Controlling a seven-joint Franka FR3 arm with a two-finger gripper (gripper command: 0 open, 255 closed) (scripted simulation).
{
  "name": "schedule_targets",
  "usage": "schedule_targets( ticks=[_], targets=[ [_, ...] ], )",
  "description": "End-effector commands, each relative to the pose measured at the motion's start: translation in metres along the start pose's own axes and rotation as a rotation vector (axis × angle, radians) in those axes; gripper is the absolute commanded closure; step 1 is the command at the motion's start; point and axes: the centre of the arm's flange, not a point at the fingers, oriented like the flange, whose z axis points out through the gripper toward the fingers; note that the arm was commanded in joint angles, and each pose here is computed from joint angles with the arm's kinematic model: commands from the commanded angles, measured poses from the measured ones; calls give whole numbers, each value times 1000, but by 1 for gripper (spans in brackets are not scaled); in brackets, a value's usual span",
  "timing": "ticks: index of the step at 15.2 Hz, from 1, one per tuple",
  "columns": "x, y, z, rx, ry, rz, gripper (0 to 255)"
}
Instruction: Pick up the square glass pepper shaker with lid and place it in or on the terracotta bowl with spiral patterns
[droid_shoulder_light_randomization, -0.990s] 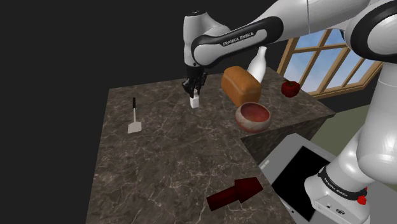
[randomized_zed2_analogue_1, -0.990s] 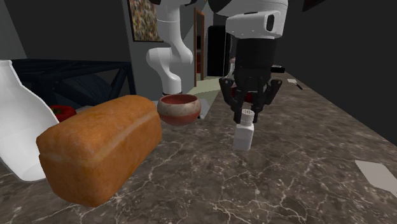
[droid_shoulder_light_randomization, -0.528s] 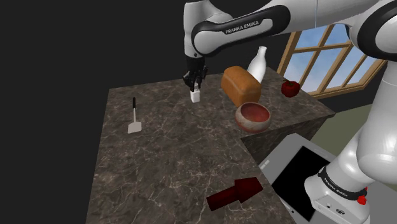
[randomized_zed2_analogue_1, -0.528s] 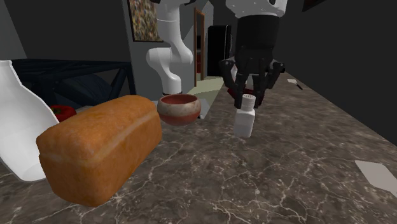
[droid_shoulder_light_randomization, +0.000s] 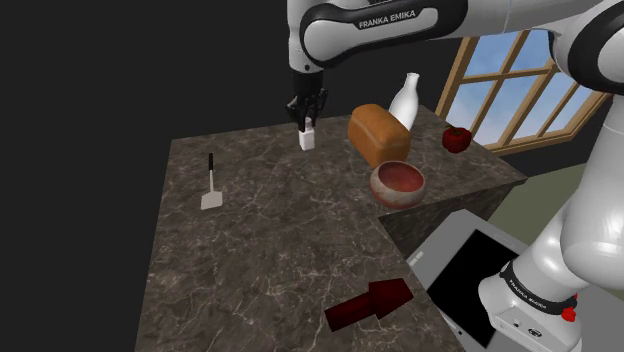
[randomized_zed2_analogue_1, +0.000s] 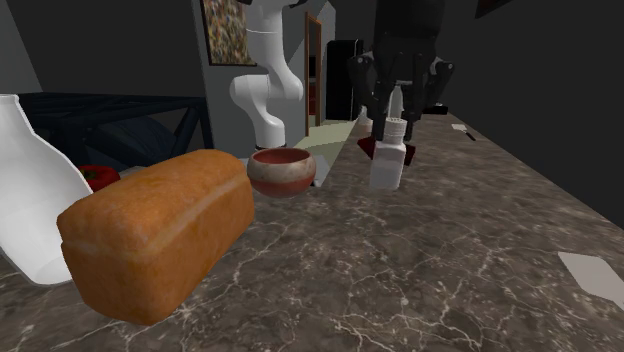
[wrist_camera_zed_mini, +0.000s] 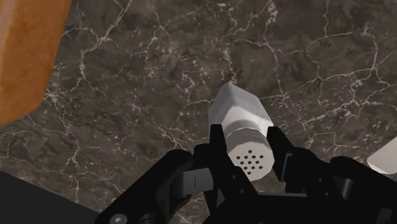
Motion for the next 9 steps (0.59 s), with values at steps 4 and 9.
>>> schedule_targets(
  ticks=[4,9],
  targets=[
    [2,2,-26,0,0,0,255],
    [-8,9,-47,0,0,0,255]
  ],
)
